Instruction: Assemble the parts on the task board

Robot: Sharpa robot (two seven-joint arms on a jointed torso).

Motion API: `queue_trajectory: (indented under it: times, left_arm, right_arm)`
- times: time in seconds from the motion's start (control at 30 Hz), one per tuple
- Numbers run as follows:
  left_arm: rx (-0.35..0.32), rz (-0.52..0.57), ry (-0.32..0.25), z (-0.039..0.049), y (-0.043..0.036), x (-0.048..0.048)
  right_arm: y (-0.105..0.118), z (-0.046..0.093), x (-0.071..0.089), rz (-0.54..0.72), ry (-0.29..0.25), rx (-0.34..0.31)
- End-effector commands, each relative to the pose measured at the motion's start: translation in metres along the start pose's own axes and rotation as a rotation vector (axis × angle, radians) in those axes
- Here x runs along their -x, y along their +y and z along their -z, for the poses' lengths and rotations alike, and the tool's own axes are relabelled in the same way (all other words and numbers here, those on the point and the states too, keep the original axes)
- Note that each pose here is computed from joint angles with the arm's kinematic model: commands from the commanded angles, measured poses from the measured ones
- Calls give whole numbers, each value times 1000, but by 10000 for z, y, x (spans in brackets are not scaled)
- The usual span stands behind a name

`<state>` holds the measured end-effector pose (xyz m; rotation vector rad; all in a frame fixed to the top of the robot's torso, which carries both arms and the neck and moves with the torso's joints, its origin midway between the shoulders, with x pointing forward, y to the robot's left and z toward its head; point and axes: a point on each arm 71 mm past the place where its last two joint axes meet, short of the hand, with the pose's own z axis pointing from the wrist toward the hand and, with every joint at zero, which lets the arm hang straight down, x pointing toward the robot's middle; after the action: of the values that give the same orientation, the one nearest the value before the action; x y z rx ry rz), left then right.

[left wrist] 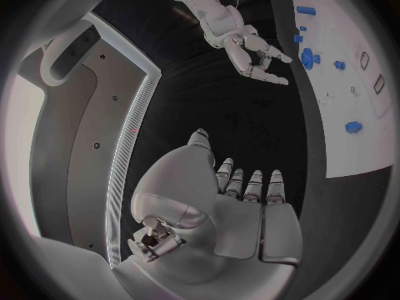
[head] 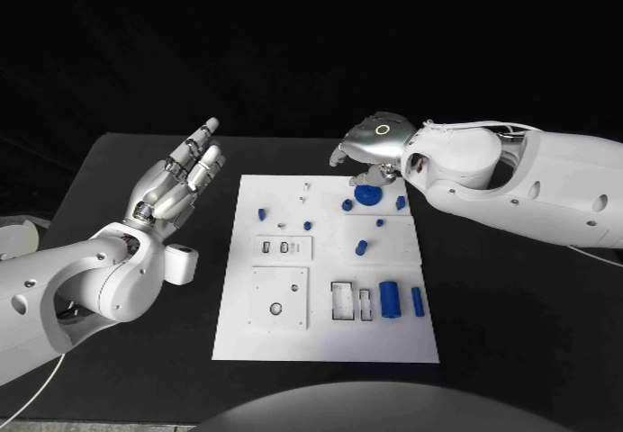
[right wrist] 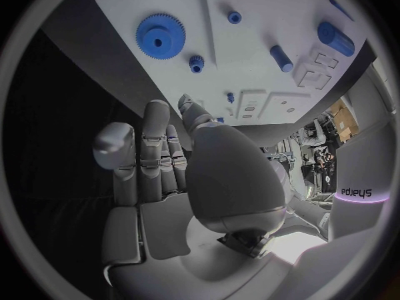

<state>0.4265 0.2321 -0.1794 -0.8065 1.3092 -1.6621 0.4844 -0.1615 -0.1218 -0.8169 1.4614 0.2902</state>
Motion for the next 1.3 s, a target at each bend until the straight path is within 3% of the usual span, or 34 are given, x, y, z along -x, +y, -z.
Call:
queue_trajectory:
  times: [0.03,1.3]
  left_arm:
    - [-18,9,29,-11,-9,-27]
    - [4,21,39,-58,67,-33]
  right_arm:
    - [13,-6,-87,-27,72,14]
    - [92,-60,-484,-101,160,44]
